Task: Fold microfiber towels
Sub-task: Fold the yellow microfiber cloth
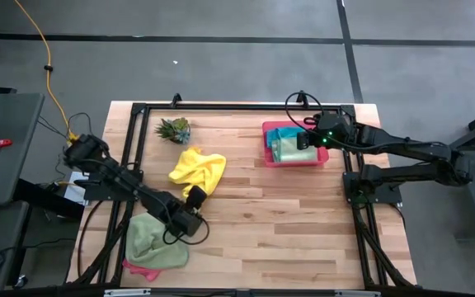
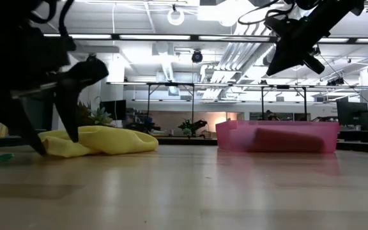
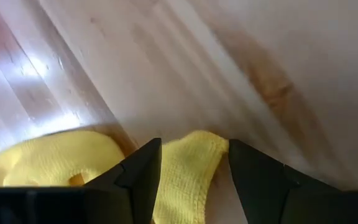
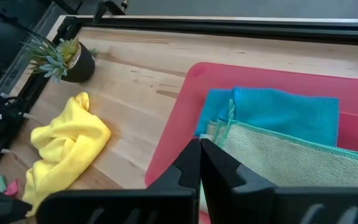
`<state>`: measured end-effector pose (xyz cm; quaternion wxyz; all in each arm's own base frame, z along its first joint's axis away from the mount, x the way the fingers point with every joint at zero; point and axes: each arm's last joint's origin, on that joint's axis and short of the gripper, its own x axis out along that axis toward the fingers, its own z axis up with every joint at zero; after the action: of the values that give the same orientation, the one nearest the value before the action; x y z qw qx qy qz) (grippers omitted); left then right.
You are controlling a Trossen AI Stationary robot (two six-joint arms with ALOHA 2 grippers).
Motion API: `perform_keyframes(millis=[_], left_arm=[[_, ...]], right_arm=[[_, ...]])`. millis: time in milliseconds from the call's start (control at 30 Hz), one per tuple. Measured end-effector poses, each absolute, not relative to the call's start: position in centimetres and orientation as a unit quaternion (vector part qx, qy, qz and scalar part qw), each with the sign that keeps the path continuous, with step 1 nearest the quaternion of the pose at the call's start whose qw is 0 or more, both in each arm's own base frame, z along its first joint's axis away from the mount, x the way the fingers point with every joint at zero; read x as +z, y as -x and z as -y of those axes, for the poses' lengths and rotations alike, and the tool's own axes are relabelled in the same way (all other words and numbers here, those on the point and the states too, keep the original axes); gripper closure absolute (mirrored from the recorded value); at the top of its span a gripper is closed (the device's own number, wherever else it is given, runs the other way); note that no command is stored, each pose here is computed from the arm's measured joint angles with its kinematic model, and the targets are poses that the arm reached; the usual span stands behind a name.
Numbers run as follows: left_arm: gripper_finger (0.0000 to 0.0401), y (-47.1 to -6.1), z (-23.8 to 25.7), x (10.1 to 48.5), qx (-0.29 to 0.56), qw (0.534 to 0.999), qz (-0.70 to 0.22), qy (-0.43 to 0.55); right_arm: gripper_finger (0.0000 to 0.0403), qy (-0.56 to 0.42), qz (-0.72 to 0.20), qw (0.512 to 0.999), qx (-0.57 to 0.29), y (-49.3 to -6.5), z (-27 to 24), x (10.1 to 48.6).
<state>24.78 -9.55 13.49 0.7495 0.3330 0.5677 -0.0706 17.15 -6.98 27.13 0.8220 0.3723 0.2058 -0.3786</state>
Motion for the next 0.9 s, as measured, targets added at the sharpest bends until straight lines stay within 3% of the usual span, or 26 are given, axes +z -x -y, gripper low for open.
perform_keyframes(millis=[500,633,833,900], left_arm=[[0.0238,-25.3,8.6,13.2,-0.069,0.738,-0.568,-0.359],[0.0277,-25.2,8.6,13.2,-0.071,0.733,-0.567,-0.369],[0.0383,-25.1,8.6,13.7,-0.083,0.74,-0.564,-0.356],[0.0392,-25.1,8.6,14.2,-0.092,0.757,-0.558,-0.326]], right_arm=[[0.0402,-0.372,-0.208,0.82,-0.382,-17.1,7.0,27.1],[0.0402,-0.371,-0.208,0.82,-0.384,-17.1,7.0,27.1],[0.0402,-0.371,-0.207,0.819,-0.384,-17.1,7.0,27.1],[0.0402,-0.371,-0.207,0.819,-0.384,-17.1,7.0,27.1]])
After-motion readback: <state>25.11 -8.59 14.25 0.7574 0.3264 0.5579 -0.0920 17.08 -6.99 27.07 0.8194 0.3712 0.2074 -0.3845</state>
